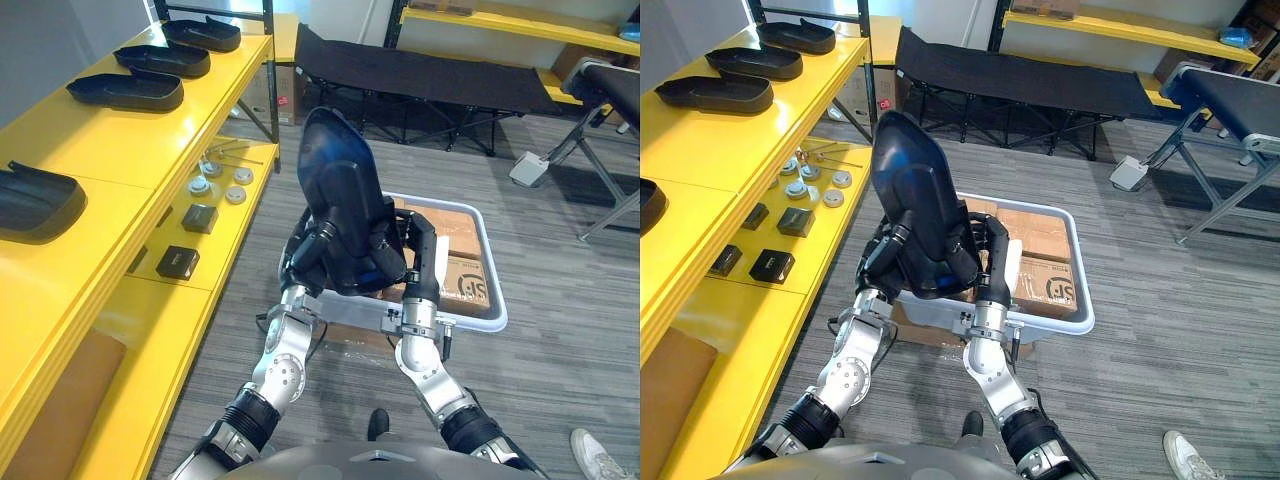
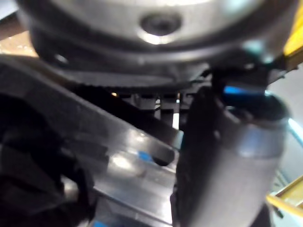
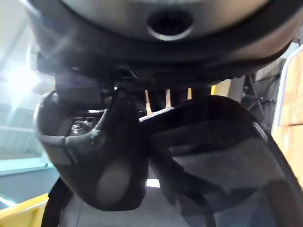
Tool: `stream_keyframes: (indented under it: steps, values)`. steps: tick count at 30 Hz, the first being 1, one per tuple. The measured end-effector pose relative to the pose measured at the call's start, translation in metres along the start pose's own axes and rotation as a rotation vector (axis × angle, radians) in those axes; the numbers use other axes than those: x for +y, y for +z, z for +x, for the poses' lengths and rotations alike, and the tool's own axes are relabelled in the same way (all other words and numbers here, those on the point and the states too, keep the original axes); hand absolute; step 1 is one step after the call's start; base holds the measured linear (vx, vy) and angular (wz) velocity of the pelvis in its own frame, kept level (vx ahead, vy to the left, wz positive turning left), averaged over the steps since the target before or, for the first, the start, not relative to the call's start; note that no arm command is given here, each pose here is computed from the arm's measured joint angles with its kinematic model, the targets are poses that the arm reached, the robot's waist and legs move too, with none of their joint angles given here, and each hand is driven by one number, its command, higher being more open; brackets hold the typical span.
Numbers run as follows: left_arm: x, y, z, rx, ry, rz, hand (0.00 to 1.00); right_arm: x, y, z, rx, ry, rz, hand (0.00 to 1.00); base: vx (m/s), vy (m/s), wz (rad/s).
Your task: Walk over and take three plastic housings, then place them on the shelf
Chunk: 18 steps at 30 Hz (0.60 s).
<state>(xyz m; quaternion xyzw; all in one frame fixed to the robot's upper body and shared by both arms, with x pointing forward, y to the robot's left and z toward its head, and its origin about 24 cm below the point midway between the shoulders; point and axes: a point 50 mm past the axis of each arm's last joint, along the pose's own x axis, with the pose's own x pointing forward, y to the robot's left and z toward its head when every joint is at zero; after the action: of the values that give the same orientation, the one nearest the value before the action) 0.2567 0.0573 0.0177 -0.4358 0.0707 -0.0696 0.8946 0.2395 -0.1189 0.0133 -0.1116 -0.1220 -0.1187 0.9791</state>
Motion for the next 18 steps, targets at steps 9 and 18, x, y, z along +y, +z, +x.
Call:
stream_keyframes:
  steps: [9, 18]
  values:
    - [-0.008, 0.007, 0.004, 0.023, -0.085, 0.203, 0.00, -0.008, 0.001, -0.016, 0.000, -0.016, 0.052, 0.00, 0.00, 0.000, -0.03]
    - [-0.007, 0.011, 0.007, 0.034, -0.093, 0.238, 0.00, -0.008, 0.001, -0.018, 0.003, -0.010, 0.051, 1.00, 0.00, 0.003, -0.03]
